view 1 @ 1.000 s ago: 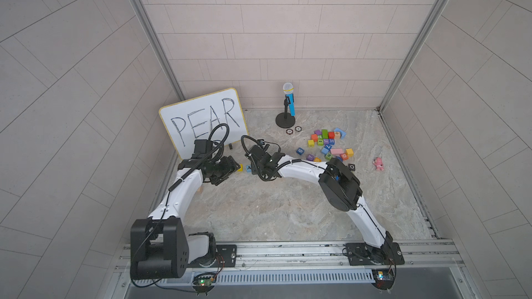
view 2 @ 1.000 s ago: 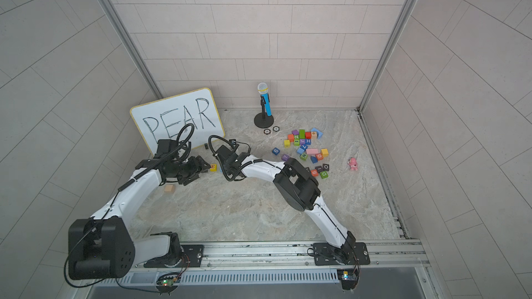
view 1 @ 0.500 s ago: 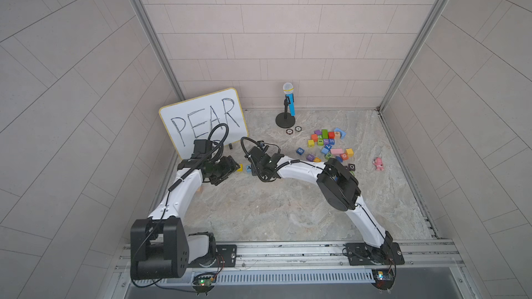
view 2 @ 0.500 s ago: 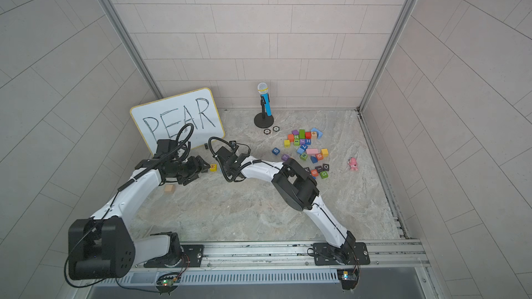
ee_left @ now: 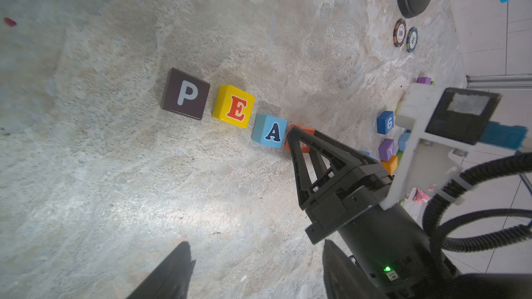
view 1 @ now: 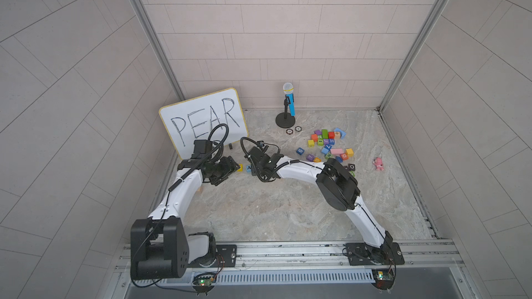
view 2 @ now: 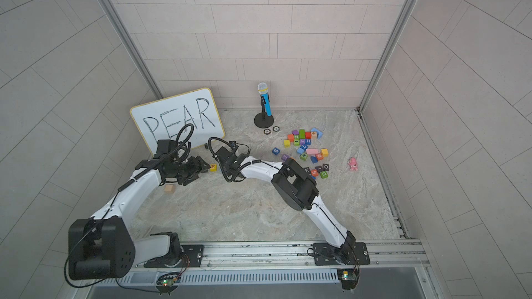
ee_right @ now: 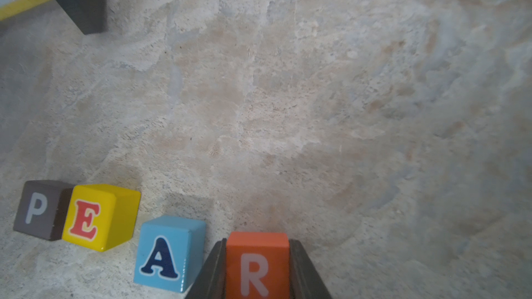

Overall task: Spell the uppercase word “pear” with letter blocks
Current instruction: Place the letter block at the center of the board.

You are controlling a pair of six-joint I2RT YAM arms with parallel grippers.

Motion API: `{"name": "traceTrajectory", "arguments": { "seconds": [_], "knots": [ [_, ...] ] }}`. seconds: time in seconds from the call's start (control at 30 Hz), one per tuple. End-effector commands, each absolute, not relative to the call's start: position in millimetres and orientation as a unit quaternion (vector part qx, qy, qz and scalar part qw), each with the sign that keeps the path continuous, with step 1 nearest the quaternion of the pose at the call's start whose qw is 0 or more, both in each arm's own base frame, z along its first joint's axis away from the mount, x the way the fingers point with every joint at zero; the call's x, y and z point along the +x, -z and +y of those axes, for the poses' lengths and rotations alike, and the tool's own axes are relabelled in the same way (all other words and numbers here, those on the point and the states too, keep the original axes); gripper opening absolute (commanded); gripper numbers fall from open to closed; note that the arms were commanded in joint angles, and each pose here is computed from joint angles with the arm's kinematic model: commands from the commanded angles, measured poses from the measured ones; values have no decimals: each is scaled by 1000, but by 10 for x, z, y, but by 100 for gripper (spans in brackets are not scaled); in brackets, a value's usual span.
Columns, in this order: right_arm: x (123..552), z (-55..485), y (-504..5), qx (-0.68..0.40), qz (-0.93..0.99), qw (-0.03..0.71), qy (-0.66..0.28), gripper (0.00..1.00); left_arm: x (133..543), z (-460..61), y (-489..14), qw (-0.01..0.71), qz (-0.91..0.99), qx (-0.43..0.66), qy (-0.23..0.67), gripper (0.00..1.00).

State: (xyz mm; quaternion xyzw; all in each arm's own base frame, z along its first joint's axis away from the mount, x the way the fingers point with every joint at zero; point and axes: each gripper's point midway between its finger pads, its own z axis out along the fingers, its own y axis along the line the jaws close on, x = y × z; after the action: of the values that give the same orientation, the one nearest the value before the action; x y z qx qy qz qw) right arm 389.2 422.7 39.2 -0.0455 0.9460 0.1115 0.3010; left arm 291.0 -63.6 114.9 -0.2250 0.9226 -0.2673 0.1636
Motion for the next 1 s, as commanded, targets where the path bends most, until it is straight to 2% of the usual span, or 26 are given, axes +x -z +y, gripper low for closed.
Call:
{"name": "traceTrajectory", "arguments": {
  "seconds": [0.0, 0.97],
  "knots": [
    [3893, 4214, -370, -39, 947, 305, -97, 32, 2893, -622, -1166, 172, 922, -220, 268, 75],
    [3898, 4218, -401, -36, 946, 306, -100, 39, 2899, -623, -1182, 175, 921, -219, 270, 75]
  ]
}}
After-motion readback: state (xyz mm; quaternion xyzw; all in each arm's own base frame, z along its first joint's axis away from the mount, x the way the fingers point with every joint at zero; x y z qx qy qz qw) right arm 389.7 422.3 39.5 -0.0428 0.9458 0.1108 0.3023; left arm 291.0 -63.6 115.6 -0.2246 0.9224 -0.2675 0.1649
